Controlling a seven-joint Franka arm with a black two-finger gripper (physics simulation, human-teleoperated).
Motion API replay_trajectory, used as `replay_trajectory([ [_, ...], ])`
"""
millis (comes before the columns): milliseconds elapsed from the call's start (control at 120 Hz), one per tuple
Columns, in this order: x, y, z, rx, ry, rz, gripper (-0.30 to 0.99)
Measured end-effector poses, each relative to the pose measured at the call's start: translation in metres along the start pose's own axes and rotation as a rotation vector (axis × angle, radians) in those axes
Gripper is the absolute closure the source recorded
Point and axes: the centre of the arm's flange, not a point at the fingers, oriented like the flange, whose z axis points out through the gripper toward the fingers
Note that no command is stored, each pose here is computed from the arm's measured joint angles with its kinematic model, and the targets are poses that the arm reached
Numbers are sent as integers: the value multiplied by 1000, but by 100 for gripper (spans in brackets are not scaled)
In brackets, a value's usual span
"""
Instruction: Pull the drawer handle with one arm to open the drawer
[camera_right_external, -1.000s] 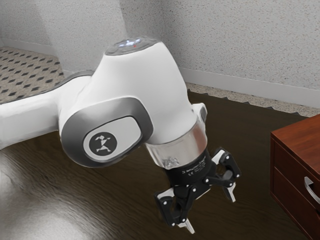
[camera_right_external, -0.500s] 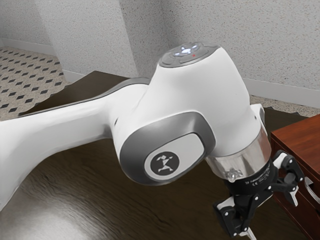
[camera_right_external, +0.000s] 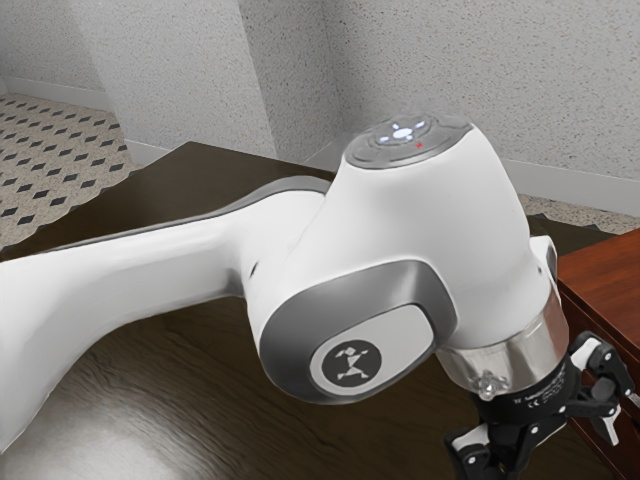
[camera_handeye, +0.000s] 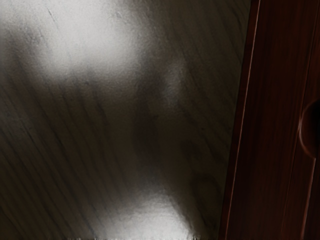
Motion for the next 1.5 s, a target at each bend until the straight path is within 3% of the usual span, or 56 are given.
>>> replay_trajectory([
  [250, 4, 6, 8, -21, 1, 19, 0],
  [583, 65, 23, 11, -75, 36, -21, 0],
  [808, 45, 24, 17, -82, 30, 43, 0],
  [992, 61, 33, 24, -90, 42, 43, 0],
  [1500, 40, 47, 32, -116, 41, 121, 0],
])
